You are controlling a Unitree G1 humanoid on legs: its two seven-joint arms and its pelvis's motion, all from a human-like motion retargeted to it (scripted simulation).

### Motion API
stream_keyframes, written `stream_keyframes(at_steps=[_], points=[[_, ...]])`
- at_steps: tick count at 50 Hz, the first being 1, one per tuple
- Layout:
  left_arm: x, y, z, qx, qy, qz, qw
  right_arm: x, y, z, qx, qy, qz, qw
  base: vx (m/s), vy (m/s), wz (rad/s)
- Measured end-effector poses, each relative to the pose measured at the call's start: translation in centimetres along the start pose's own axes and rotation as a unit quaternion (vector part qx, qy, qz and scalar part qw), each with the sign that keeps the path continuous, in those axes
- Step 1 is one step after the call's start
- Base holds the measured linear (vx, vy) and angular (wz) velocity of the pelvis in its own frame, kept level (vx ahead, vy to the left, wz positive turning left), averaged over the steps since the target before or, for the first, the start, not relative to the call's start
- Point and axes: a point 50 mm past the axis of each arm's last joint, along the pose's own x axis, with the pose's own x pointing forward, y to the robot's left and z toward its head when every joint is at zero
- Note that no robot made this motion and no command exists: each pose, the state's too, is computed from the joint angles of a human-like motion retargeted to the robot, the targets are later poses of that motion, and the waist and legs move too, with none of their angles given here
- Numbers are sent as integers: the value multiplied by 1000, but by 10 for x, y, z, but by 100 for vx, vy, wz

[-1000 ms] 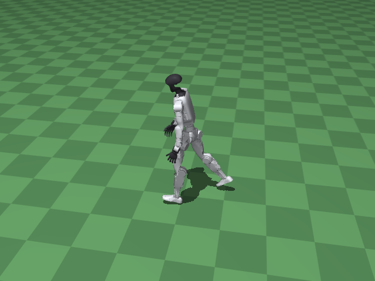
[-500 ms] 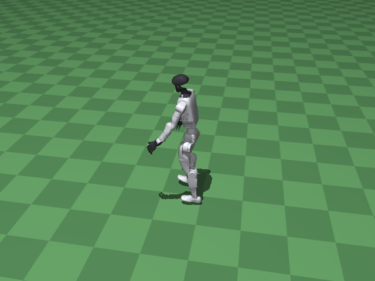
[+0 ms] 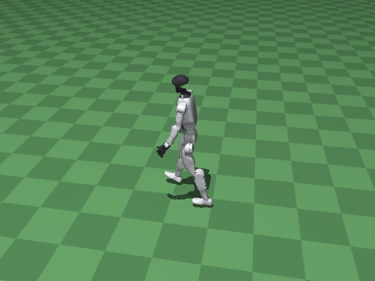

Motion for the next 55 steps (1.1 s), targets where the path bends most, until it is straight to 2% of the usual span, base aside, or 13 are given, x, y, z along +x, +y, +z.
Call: stream_keyframes(at_steps=[8,15,26,35,47,53,55], points=[[-32,-12,-81,-58,133,7,989,1,-8,9,25,-27,-31,999,34,-17,33],[-52,-15,-113,-56,173,4,983,-1,-5,8,53,-41,-31,997,38,-25,30],[-66,-24,-131,-107,200,-9,974,-2,4,-4,20,-21,2,1000,37,-26,-19],[-76,-37,-144,-108,230,-53,966,2,21,27,-13,-57,32,998,28,-14,-55],[-62,-23,-124,-94,166,22,981,-2,51,78,-5,-162,49,986,23,-5,-58],[-57,-19,-114,-84,132,26,987,-4,61,78,-13,-173,68,982,23,3,-21],[-56,-18,-112,-127,127,27,983,-2,62,65,-57,-138,70,986,25,19,-23]])
